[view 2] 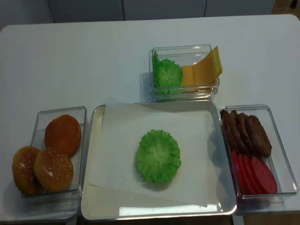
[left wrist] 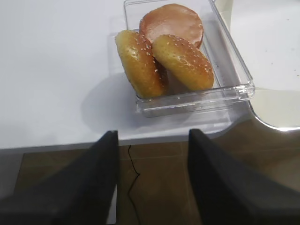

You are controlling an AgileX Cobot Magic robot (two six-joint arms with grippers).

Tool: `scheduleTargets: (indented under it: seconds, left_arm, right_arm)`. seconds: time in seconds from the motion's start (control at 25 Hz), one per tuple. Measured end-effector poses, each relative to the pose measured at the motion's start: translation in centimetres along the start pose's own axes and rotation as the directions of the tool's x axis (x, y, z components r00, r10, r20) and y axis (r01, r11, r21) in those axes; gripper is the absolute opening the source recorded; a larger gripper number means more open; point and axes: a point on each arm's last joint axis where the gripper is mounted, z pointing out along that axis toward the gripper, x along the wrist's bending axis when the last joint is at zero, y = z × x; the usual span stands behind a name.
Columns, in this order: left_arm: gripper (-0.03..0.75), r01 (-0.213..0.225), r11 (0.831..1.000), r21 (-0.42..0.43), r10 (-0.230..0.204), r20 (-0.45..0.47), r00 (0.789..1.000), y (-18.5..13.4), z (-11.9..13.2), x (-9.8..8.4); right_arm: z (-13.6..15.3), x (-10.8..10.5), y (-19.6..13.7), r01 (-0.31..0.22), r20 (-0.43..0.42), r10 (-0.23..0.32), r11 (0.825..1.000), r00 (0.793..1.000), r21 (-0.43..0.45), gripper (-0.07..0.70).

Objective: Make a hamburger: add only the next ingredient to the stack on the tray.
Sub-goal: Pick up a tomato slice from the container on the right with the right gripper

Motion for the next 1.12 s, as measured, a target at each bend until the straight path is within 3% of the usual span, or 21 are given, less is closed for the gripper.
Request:
scheduleTargets:
  seconds: [1.12]
  left_arm:
    - [0.355,0.000,1.000,0.000,0.000,0.000,1.000,0.00,0.00,0.00]
  right_arm:
    - [0.00,0.00,0.00,0.004,0.000,-0.004,1.000,1.000,0.000,0.449]
